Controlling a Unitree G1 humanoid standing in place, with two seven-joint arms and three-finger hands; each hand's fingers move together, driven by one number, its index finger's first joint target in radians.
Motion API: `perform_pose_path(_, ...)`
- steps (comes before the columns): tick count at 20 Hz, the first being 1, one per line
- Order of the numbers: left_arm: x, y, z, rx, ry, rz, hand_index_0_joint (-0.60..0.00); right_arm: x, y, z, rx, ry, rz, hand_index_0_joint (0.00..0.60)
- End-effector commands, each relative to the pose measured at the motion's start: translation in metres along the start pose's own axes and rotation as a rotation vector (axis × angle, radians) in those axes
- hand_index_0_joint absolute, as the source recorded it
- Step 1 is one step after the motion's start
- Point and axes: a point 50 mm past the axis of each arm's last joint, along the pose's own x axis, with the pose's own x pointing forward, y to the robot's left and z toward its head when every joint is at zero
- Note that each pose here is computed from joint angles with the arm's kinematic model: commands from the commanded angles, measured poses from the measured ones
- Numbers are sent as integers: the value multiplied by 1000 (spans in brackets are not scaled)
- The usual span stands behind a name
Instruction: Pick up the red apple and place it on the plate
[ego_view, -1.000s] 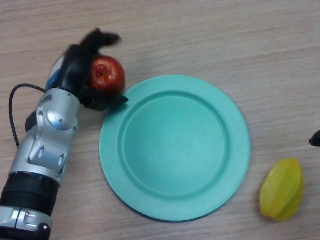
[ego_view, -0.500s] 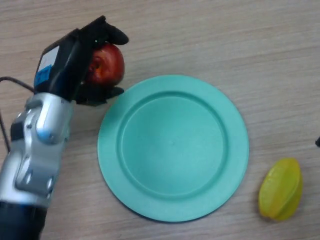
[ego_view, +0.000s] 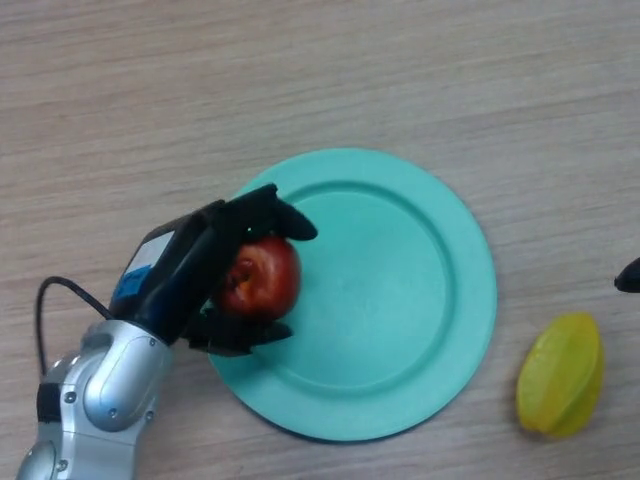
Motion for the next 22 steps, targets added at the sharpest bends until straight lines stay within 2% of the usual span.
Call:
perform_pose_path(1, -4, 23, 17, 30, -127, 125, -550, -3, -2, 31, -83, -202, -13, 0)
perform_pose_path(2, -4, 22, 17, 29, -123, 117, -401, -3, -2, 31, -85, -201, -12, 0)
perform_pose_path(3, -4, 21, 16, 33, -116, 111, -301, -3, -1, 30, -86, -200, -11, 0)
perform_pose_path(4, -4, 19, 15, 54, -94, 96, -151, -3, 0, 30, -87, -197, -7, 0)
perform_pose_path(5, -5, 19, 13, 94, -69, 81, -50, -3, 1, 29, -86, -194, -3, 0)
perform_pose_path(6, -6, 22, 14, 173, -51, 71, 0, -3, 2, 28, -79, -188, 0, 0)
perform_pose_path(9, -11, 38, 23, 209, -57, 102, 0, -2, 3, 27, -72, -185, 0, 0)
perform_pose_path(11, -20, 65, 33, 156, -60, 192, 0, 0, 5, 27, -68, -177, 7, 0)
perform_pose_path(12, -28, 83, 39, 62, -78, 263, 0, 1, 6, 26, -68, -173, 17, 0)
perform_pose_path(13, -33, 92, 42, -29, -99, 288, 0, 2, 7, 27, -70, -175, 19, 0)
perform_pose_path(14, -43, 108, 49, -212, -181, 329, 0, 3, 7, 28, -67, -176, 21, 0)
perform_pose_path(15, -48, 115, 50, -290, -203, 340, 0, 4, 8, 28, -63, -176, 20, 0)
perform_pose_path(16, -58, 129, 52, -433, -225, 351, 0, 5, 8, 27, -57, -174, 20, 0)
perform_pose_path(19, -69, 139, 56, -443, -246, 340, 0, 6, 12, 25, -68, -172, 25, 0)
perform_pose_path(22, -76, 131, 54, -434, -264, 368, 0, 5, 14, 22, -45, -166, 31, 0)
